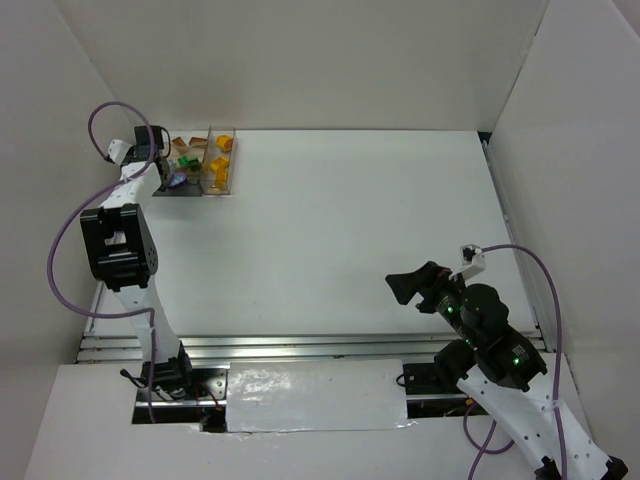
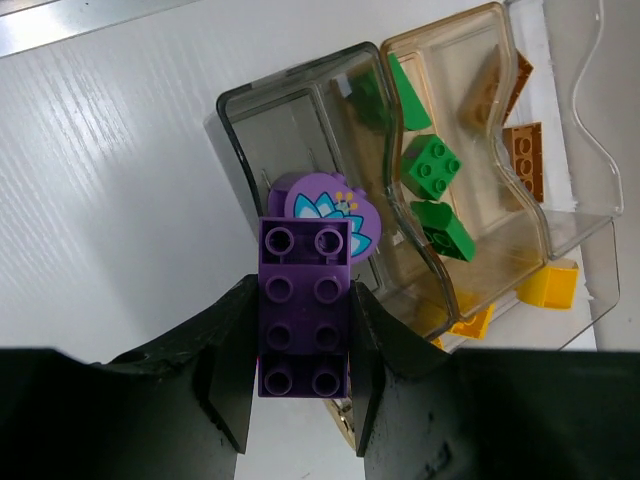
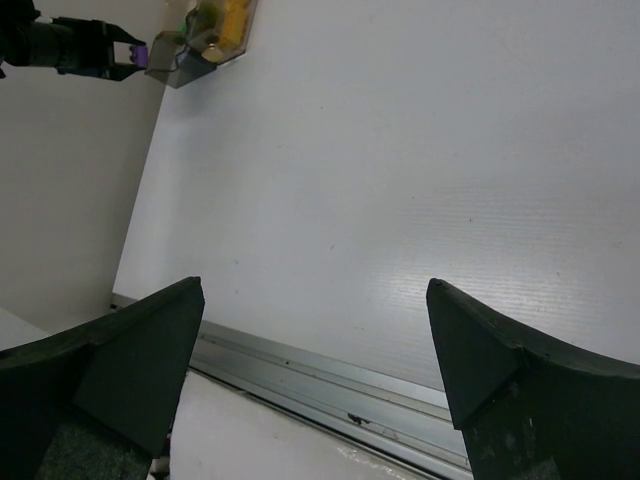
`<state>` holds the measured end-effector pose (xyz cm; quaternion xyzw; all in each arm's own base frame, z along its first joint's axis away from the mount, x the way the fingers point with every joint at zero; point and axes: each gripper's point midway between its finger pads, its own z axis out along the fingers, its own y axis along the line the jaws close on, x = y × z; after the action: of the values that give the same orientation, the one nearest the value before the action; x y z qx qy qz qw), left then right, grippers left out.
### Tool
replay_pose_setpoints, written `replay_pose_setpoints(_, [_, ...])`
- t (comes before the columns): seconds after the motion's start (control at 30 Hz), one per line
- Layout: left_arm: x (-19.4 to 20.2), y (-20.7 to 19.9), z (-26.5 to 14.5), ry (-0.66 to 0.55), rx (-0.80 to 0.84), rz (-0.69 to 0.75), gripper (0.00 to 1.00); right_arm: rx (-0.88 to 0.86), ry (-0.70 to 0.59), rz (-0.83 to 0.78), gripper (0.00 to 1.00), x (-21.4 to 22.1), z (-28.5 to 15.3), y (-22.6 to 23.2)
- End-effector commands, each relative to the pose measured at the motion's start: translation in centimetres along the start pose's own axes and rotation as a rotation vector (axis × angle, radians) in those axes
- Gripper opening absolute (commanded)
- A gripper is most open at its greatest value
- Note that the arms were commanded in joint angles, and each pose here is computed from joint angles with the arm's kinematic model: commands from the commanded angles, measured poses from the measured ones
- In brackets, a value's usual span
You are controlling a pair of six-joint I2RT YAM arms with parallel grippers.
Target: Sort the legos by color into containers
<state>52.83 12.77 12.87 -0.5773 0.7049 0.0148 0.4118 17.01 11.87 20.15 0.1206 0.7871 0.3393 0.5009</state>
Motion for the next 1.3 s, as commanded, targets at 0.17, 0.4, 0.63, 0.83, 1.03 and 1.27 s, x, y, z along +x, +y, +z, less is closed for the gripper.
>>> replay_pose_setpoints(0.17, [-1.0, -2.8, 0.3, -0.002, 0.158, -0.048, 0.08, -0.029, 0.0, -0.025, 1.0, 0.0, 0.6, 0.5])
replay_pose_setpoints(0.4, [-0.3, -1.8, 2.1, 0.02, 0.113, -0.066, 0.24, -0.019, 0.013, -0.023, 1.0, 0.5, 1.1, 0.2])
replay_pose_setpoints(0.63, [-1.3, -1.7, 3.4, 0.005, 0.108, -0.086, 0.4, -0.025, 0.013, -0.025, 1.0, 0.5, 1.0, 0.3])
replay_pose_setpoints(0.83, [-2.0, -2.0, 4.6, 0.015, 0.133, -0.1, 0.52, -0.017, 0.028, -0.029, 1.0, 0.7, 1.2, 0.1])
replay_pose_setpoints(1.03, [-2.1, -2.5, 4.9, 0.024, 0.155, -0.1, 0.69, -0.02, 0.027, -0.033, 1.0, 0.8, 1.2, 0.1])
replay_pose_setpoints(1.27, [-2.3, -3.0, 4.6, 0.029, 0.174, -0.107, 0.75, -0.019, 0.033, -0.035, 1.0, 0.8, 1.2, 0.1])
